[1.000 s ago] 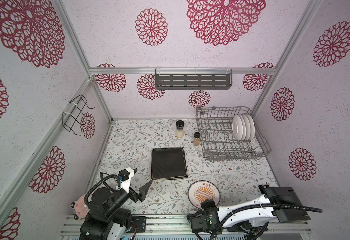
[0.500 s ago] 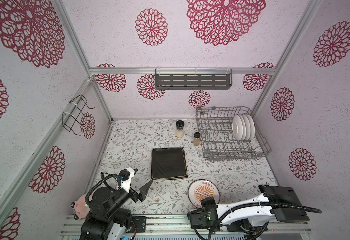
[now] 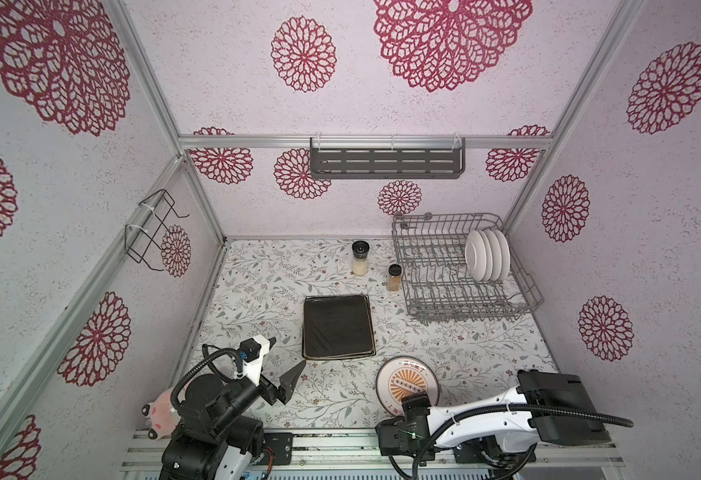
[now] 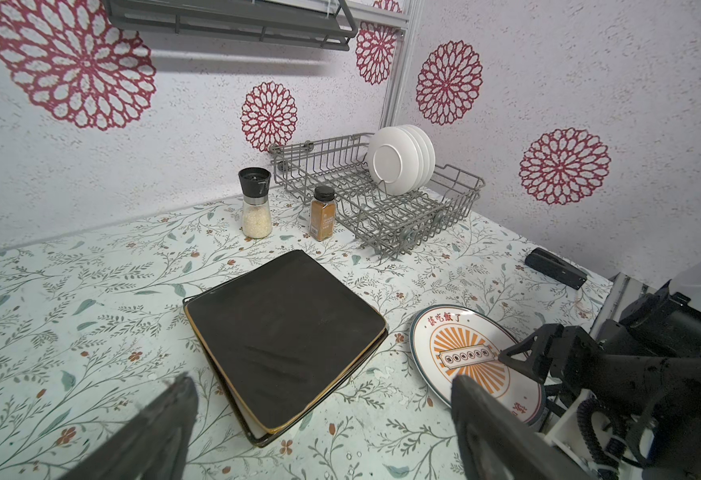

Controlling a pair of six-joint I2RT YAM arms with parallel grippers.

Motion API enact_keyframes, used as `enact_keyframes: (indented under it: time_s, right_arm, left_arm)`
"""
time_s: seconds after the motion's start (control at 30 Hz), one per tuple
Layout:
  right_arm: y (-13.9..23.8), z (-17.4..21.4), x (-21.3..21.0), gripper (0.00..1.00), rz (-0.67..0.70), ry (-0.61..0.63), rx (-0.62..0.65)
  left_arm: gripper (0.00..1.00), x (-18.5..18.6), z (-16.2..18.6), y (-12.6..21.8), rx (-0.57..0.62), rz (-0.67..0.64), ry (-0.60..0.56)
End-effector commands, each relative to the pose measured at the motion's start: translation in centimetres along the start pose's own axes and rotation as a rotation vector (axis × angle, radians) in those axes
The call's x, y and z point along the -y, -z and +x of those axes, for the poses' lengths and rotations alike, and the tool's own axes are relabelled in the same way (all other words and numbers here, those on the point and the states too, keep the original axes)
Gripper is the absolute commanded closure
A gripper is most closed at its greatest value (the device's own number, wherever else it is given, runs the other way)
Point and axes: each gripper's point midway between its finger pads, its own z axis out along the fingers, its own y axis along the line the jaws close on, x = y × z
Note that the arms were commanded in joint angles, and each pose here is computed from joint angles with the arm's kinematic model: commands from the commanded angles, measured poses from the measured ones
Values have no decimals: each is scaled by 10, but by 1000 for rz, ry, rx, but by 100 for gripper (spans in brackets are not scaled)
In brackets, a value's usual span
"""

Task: Unload the plates from the dish rack

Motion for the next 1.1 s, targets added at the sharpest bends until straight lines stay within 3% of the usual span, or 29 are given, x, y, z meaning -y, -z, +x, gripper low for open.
enact_keyframes:
  time_s: [0.0,0.27,0.4,0.93,1.07]
  right_arm:
    - [3,0,5,31,4,-6,-7]
    - [11,0,14,22,23,-46,36]
    - [22,-2,26,1,52,-90,96]
    - [76,-12,80,1,159,-250,340]
    - [85,6,113,1,250,-389,350]
  left_arm:
    - [3,2,-1,-2,7,16,-33]
    - [3,2,-1,-2,6,16,-33]
    - [3,1,1,-4,-5,14,-28]
    - [3,-5,7,-13,-51,3,-4]
    - [3,-6,8,-13,-55,-1,-3]
